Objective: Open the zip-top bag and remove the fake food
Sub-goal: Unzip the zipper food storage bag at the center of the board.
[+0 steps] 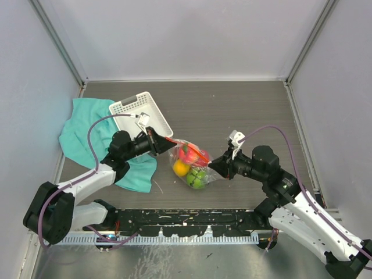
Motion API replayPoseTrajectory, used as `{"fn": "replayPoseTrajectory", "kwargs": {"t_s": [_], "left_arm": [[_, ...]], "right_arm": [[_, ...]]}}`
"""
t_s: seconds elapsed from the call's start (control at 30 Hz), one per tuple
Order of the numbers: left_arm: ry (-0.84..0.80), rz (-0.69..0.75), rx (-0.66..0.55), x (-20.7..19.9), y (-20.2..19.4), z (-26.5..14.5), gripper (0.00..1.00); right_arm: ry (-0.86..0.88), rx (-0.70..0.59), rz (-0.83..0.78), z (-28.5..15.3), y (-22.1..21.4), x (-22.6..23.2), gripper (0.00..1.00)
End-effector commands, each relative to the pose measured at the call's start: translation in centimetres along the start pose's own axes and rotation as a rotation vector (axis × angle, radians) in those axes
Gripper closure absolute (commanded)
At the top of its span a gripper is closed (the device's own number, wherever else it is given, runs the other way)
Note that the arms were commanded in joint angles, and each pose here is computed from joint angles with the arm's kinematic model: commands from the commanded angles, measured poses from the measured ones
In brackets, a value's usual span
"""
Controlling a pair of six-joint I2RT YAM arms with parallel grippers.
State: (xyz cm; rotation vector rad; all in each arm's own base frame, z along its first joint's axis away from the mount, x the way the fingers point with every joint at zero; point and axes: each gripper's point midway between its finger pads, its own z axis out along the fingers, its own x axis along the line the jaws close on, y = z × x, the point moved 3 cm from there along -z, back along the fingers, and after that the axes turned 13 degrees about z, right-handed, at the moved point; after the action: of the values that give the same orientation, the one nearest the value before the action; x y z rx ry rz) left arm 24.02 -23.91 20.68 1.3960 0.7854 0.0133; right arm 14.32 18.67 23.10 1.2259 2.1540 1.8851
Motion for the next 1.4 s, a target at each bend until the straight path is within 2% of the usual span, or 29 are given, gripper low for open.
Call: {"fn": "replayPoseTrajectory", "kwargs": {"t_s": [0.0,0.53,1.27,1.37], "left_arm": [[0.024,0.032,-0.081,0.4,2.8,0.7,1.00],[0.022,0.015,-0.071,0.8,2.6,0.8,1.00],[0.006,-0.008,-0.072,1.1,2.6,1.3,1.00],[-0.004,-0.009,-0.076,0.9,2.8,1.4,1.00]], "right_arm": [[-0.017,-0.030,0.037,-0.7,0.4,0.1,0.89],[-0.045,-0.064,0.107,-2.9,0.0,0.5,0.89],[-0.144,-0.032,0.146,-6.2,0.5,0.9,0.89],[-0.148,-0.024,0.140,-6.5,0.5,0.9,0.85]]}}
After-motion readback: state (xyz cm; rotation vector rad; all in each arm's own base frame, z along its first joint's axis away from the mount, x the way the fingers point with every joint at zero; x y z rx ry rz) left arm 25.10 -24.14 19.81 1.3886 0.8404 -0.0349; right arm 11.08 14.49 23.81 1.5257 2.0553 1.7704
